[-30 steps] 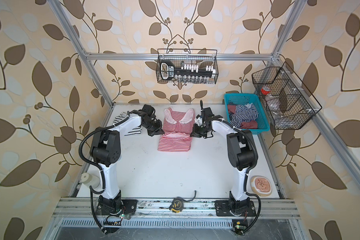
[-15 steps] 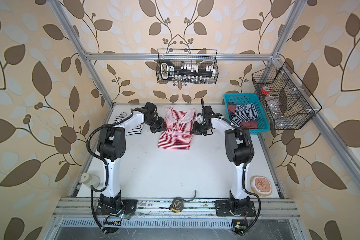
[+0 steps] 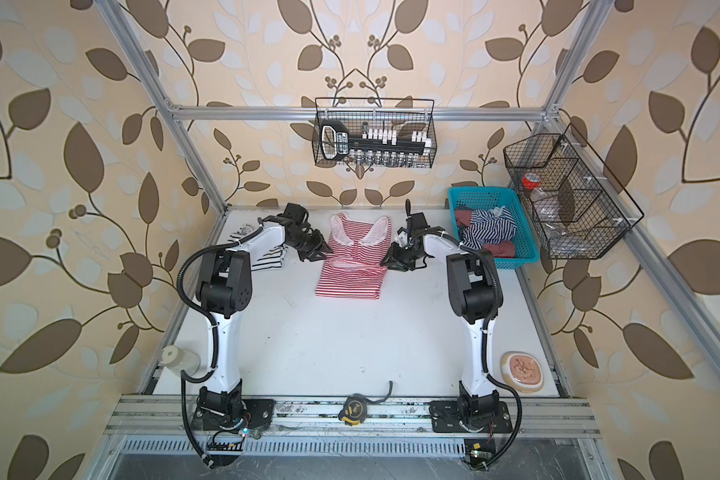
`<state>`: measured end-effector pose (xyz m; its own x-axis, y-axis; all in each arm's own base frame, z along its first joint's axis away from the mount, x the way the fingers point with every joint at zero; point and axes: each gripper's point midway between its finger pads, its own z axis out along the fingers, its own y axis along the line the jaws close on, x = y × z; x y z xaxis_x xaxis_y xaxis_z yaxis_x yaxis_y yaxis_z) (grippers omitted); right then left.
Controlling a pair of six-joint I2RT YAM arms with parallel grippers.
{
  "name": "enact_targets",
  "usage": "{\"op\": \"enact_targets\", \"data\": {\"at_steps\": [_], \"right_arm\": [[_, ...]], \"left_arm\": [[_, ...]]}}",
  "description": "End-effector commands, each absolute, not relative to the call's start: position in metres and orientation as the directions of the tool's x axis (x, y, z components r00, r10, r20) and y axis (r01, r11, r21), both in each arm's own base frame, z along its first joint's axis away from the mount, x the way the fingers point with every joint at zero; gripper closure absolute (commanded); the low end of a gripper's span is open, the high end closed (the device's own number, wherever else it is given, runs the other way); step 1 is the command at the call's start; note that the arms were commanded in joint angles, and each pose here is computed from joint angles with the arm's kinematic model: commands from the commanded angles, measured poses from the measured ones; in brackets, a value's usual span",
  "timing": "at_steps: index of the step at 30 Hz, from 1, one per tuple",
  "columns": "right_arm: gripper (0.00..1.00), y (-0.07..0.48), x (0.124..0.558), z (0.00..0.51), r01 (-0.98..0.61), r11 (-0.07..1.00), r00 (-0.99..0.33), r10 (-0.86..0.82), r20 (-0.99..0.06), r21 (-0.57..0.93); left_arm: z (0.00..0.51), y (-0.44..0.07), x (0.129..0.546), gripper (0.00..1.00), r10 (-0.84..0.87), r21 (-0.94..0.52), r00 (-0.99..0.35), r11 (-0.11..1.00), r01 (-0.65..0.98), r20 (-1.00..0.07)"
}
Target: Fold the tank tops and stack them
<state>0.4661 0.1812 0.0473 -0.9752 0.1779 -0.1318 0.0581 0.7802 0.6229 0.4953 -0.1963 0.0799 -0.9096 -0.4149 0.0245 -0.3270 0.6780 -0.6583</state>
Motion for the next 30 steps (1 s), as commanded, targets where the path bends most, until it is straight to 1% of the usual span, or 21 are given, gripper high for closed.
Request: {"op": "enact_targets", "data": {"at_steps": [1, 4, 6, 8, 10, 12, 14, 16, 18, 20, 23, 26, 30], "right_arm": [[0.62, 0.177, 0.479, 0.071, 0.04, 0.751, -0.958, 0.216, -0.188, 0.66], [0.6, 0.171, 0.483, 0.081, 0.043, 0.74, -0.949, 0.24, -0.204, 0.671], [0.57, 0.169, 0.482, 0.09, 0.034, 0.738, -0.942, 0.249, -0.224, 0.674], [0.55, 0.167, 0.479, 0.1, 0.025, 0.74, -0.933, 0.259, -0.251, 0.672], [0.55, 0.165, 0.471, 0.109, 0.016, 0.743, -0.926, 0.263, -0.269, 0.67], [0.55, 0.168, 0.459, 0.116, -0.006, 0.741, -0.924, 0.254, -0.288, 0.672], [0.6, 0.178, 0.446, 0.12, -0.031, 0.739, -0.928, 0.229, -0.295, 0.672], [0.68, 0.194, 0.433, 0.121, -0.067, 0.736, -0.936, 0.188, -0.299, 0.673], [0.77, 0.212, 0.423, 0.118, -0.094, 0.729, -0.946, 0.146, -0.288, 0.678], [0.84, 0.227, 0.419, 0.113, -0.112, 0.716, -0.954, 0.117, -0.278, 0.689], [0.91, 0.243, 0.419, 0.099, -0.11, 0.703, -0.966, 0.09, -0.242, 0.703], [0.92, 0.249, 0.426, 0.083, -0.093, 0.699, -0.974, 0.083, -0.21, 0.709], [0.91, 0.247, 0.441, 0.068, -0.069, 0.704, -0.978, 0.091, -0.186, 0.706]], "left_arm": [[0.109, -0.203, 0.521, 0.65, -0.441, -0.73, -0.897, 0.617, -0.295, -0.011], [0.106, -0.199, 0.535, 0.65, -0.476, -0.747, -0.879, 0.581, -0.324, 0.011], [0.104, -0.189, 0.546, 0.66, -0.518, -0.758, -0.855, 0.547, -0.355, 0.026], [0.11, -0.179, 0.553, 0.66, -0.551, -0.768, -0.835, 0.525, -0.366, 0.022], [0.124, -0.17, 0.551, 0.68, -0.562, -0.76, -0.827, 0.547, -0.35, -0.023], [0.139, -0.162, 0.539, 0.72, -0.551, -0.728, -0.83, 0.603, -0.327, -0.084], [0.152, -0.161, 0.523, 0.8, -0.532, -0.717, -0.839, 0.629, -0.3, -0.115], [0.158, -0.165, 0.503, 0.87, -0.503, -0.709, -0.855, 0.65, -0.274, -0.13], [0.156, -0.176, 0.479, 0.94, -0.454, -0.696, -0.883, 0.674, -0.249, -0.124], [0.15, -0.188, 0.458, 1.0, -0.397, -0.677, -0.911, 0.701, -0.224, -0.109], [0.131, -0.205, 0.432, 1.0, -0.326, -0.645, -0.943, 0.736, -0.207, -0.069], [0.109, -0.22, 0.418, 1.0, -0.281, -0.636, -0.96, 0.743, -0.209, -0.013], [0.091, -0.232, 0.419, 1.0, -0.254, -0.64, -0.967, 0.738, -0.214, 0.031]]}}
